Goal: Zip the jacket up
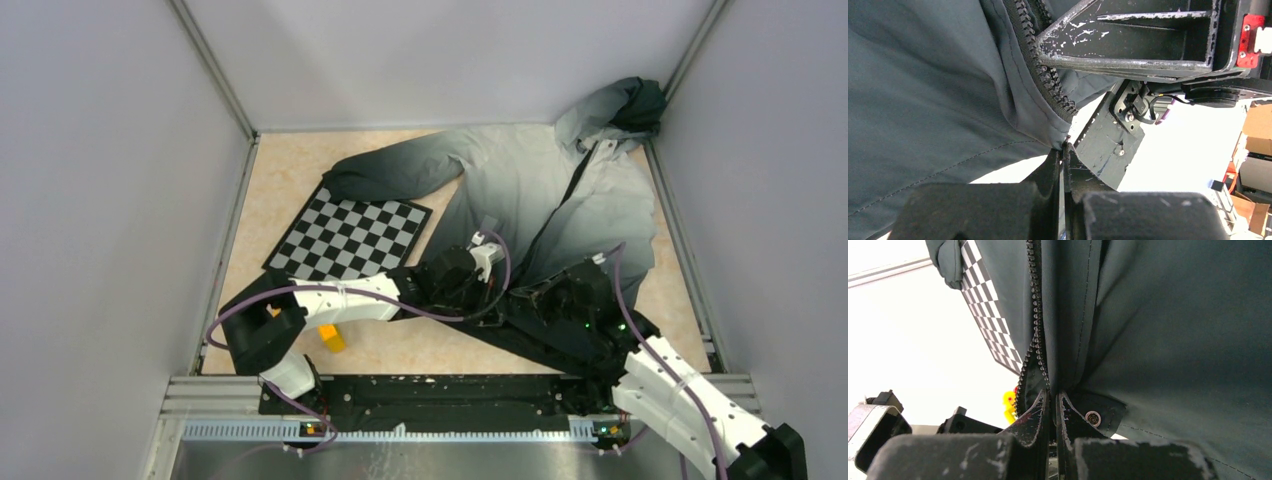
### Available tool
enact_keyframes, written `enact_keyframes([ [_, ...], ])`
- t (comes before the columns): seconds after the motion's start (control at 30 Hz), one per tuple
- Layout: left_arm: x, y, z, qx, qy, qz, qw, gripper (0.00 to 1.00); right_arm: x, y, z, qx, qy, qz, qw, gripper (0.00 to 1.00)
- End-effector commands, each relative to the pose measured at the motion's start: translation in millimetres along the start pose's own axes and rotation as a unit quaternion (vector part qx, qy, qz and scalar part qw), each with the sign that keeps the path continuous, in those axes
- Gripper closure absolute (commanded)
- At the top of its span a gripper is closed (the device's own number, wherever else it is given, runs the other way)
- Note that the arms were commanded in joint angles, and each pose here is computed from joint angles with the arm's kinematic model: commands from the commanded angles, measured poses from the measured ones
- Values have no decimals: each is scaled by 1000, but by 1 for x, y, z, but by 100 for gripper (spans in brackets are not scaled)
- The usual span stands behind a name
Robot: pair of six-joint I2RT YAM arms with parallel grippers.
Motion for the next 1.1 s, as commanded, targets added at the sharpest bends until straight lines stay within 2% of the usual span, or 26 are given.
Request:
enact_keyframes([
  [0.0,0,-39,-8,78,-21,1,997,100,35,13,-5,-22,81,42,996,100],
  [0.2,-3,-21,-14,46,-10,23,999,100,19,7,2,1,47,12,999,100],
  [0.33,-4,-5,-16,24,-24,7,999,100,5,0,5,30,25,-76,996,100],
  [0.4,-1,2,-20,7,-38,-7,999,92,0,-4,6,44,36,-119,991,100],
  [0.57,-6,12,-30,-37,-83,-10,996,65,-4,-3,2,35,70,-202,976,100],
  [0.8,-7,7,-30,-46,-111,-14,993,37,1,0,1,26,75,-227,971,100],
  [0.93,-3,4,-21,-35,-113,-21,993,35,6,-1,2,31,81,-227,970,100],
  [1.07,1,4,-12,-32,-109,-27,993,43,10,0,2,31,81,-229,970,100],
])
Point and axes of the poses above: each gripper's point midway between its finger pads, its own z axis out along the fingers, its own x axis along the line the jaws close on, y = z × x, the point moved 5 cm from there along -z, back along the fingers
